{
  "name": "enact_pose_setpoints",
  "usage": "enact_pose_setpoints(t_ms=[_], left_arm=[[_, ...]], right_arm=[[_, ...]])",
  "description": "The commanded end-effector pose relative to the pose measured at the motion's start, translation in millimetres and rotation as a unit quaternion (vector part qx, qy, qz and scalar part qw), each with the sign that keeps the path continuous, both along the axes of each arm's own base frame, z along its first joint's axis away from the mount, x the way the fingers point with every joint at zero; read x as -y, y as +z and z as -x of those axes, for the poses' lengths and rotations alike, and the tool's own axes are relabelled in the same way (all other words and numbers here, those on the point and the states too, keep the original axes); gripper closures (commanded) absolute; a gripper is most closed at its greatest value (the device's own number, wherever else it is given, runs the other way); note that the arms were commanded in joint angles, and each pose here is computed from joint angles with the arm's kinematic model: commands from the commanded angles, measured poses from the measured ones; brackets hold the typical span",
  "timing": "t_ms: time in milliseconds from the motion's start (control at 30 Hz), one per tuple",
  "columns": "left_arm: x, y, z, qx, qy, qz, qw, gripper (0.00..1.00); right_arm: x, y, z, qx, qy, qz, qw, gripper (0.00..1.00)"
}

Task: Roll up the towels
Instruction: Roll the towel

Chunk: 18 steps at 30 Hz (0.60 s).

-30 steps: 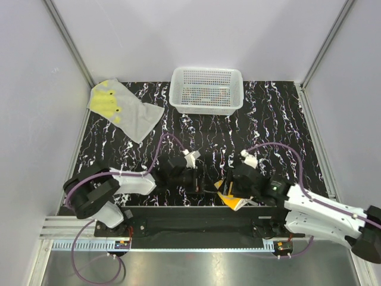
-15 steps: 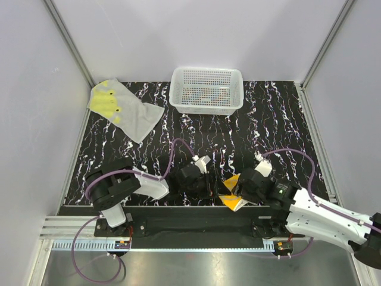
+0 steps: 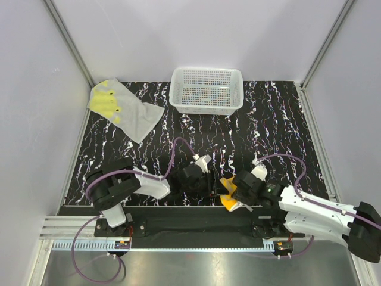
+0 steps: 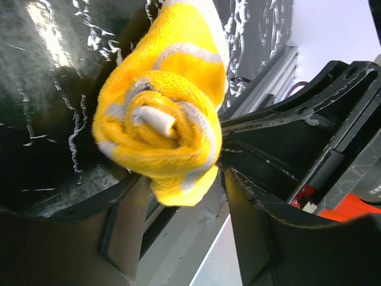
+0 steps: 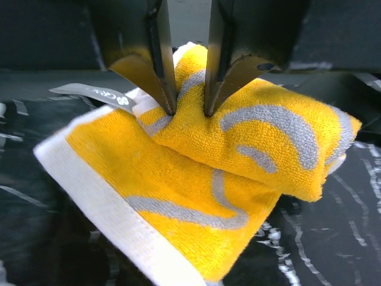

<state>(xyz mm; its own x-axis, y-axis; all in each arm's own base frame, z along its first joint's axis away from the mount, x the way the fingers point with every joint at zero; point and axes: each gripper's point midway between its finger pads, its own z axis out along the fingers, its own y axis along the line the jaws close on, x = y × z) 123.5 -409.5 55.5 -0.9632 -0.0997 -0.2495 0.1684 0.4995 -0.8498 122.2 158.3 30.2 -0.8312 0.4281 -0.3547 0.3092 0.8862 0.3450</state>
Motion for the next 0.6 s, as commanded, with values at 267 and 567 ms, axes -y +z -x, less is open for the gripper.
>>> enact_pose_setpoints(t_ms=[267, 567], left_arm=[[-11.3, 63.4, -37.3, 0.097, 0.009, 0.009, 0.995, 0.32], [-54.5, 87.0, -62.7, 0.129, 0.041, -0.06, 0.989, 0.26]], right_arm=[[-93.9, -0.9, -15.2, -0.016, 0.02, -0.191, 0.981, 0.81], [-133.2, 11.4, -37.3, 0.002, 0.02, -0.249, 0.968, 0.86]])
